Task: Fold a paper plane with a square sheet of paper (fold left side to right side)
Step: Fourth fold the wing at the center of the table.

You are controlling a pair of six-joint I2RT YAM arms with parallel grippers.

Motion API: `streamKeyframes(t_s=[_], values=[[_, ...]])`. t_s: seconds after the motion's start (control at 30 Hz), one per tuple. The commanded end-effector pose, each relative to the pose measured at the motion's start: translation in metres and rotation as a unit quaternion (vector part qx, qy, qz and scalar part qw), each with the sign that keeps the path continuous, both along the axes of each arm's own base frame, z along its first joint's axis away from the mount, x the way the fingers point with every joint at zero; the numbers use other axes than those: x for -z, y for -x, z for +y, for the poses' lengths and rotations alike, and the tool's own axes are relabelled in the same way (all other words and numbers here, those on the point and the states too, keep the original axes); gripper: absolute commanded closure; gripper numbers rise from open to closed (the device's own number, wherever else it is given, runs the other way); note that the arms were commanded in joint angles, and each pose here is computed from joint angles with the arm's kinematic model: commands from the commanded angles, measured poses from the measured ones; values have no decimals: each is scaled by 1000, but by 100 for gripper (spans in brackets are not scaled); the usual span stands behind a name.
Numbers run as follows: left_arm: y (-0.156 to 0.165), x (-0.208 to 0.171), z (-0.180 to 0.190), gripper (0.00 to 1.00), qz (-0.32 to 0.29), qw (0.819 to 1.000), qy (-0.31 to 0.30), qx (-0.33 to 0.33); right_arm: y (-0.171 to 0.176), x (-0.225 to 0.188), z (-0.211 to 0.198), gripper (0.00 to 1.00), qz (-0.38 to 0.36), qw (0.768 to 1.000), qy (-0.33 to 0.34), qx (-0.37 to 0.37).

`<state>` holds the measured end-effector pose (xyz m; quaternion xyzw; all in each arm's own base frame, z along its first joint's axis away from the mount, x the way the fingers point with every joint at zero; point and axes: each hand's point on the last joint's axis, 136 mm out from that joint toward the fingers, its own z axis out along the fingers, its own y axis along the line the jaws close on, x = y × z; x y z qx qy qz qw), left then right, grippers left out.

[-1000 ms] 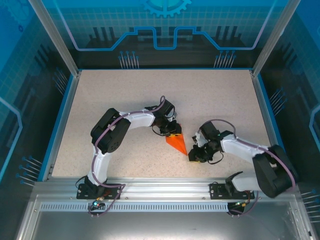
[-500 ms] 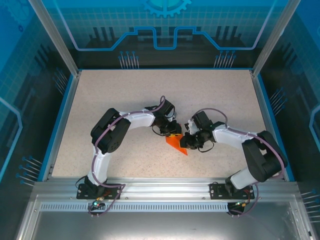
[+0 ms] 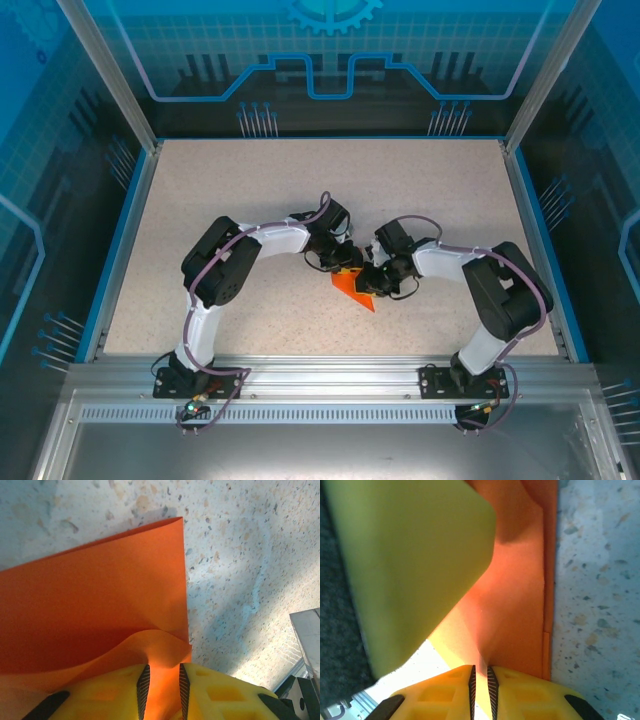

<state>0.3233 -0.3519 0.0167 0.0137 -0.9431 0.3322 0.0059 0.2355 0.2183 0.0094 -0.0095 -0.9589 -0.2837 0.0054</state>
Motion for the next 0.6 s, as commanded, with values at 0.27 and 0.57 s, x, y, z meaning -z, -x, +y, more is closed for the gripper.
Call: streamKeyframes(t_s=[0.27, 0.57], values=[[9, 49, 31, 71, 33, 995, -91, -20, 94, 34, -55, 81, 125, 988, 92, -4], [8, 47, 31, 71, 30, 995, -92, -20, 107, 31, -67, 82, 126, 987, 100, -2]])
